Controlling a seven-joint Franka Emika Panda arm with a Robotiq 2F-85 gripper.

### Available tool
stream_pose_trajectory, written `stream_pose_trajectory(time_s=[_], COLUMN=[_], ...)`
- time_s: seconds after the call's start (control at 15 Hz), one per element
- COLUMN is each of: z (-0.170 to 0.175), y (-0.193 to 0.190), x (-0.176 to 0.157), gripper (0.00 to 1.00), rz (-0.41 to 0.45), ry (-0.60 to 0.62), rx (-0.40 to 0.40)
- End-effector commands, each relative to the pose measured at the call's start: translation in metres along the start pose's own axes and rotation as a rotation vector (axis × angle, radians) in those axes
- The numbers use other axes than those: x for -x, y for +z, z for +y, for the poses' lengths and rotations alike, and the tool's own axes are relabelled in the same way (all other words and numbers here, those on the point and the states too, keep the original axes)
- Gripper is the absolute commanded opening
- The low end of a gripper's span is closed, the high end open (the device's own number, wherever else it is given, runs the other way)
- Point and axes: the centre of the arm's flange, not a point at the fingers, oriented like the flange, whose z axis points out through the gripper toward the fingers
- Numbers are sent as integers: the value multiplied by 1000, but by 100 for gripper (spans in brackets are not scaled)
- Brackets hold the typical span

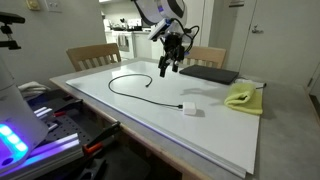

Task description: Straighten the cable

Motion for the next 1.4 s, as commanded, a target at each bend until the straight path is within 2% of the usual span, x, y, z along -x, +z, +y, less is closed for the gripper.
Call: stream_pose_trajectory(time_s=[0.0, 0.07, 0.2, 0.6, 0.8, 1.07, 1.13, 1.2, 1.27, 1.33], z=[-5, -7, -5, 23, 33, 25, 23, 18, 19, 16], y=[-2, -4, -6, -8, -7, -3, -4, 0, -10, -10], x=[-2, -4, -5, 0, 9, 39, 46, 51, 24, 28], gripper=[100, 100, 100, 100, 100, 100, 100, 100, 100, 100], rz=[-2, -2, -14, -34, -39, 16, 46, 74, 18, 23], ry=[-32, -49, -97, -269, -356, -505, -550, -591, -518, -527], rx=[4, 6, -38, -297, -383, -390, -366, -300, -344, -335])
